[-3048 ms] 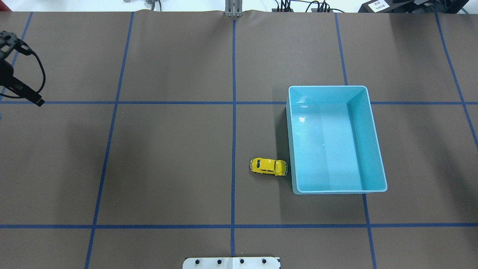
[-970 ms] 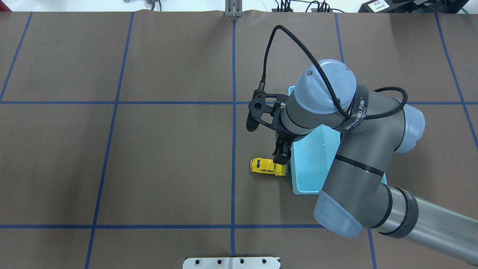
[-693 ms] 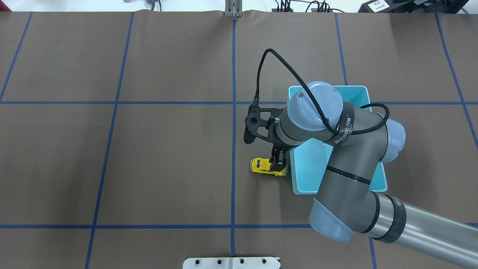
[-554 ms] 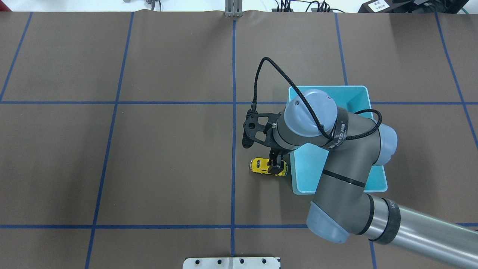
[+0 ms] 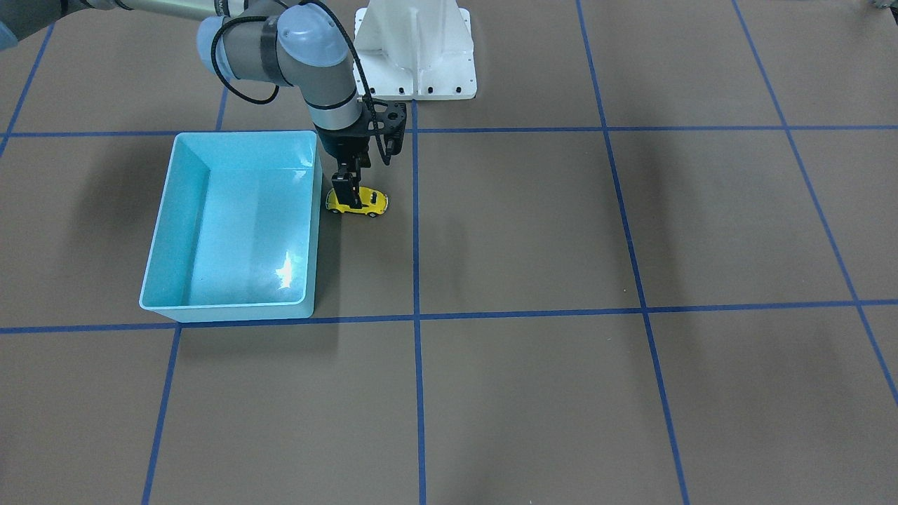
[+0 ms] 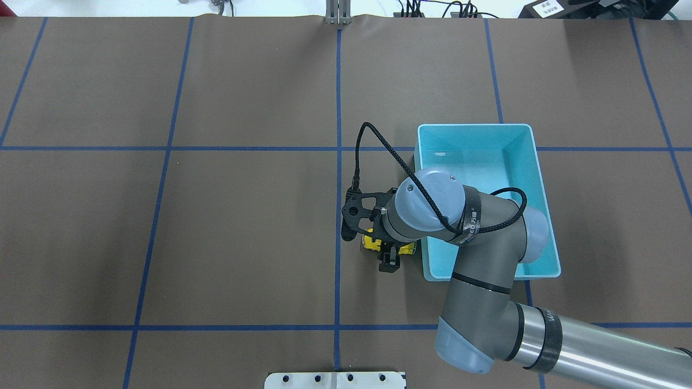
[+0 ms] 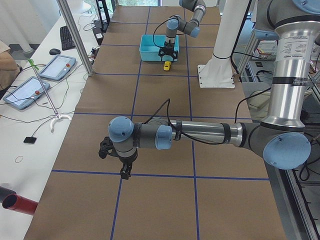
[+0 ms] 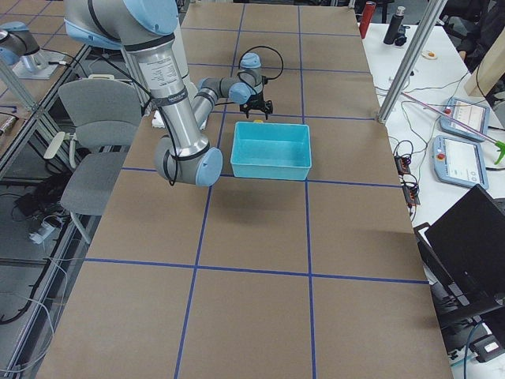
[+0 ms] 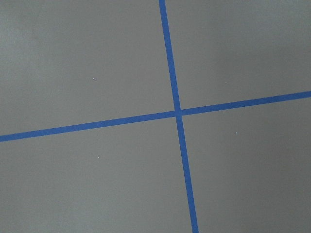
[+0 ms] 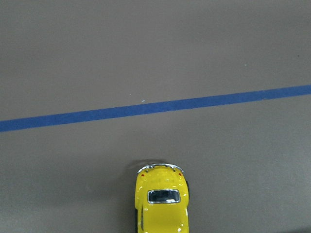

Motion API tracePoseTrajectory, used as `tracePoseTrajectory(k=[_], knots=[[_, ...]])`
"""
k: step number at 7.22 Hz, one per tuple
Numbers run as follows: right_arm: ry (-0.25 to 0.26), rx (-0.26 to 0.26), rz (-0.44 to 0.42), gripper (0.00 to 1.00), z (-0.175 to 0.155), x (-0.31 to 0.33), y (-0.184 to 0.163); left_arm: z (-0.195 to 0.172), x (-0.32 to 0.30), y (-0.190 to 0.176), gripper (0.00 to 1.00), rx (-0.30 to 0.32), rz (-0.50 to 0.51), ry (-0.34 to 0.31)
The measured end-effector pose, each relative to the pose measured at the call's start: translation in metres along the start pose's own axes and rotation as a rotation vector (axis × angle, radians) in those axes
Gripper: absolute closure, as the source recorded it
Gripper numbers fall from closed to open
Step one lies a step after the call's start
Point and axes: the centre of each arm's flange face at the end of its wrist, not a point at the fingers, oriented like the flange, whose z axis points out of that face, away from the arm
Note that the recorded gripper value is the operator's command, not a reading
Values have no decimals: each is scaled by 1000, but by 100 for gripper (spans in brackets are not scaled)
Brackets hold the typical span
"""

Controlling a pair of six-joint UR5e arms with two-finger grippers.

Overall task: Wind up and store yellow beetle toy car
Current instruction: 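Close the right gripper on the yellow car and lift it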

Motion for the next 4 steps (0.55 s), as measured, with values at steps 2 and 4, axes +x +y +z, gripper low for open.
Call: tracePoseTrajectory(k=[2, 4], knots=[[9, -12, 0, 0, 19, 1, 4, -2, 3, 2, 0, 6, 6, 0], [10, -16, 0, 99, 38, 0, 8, 0, 1, 4, 0, 3, 3, 2]])
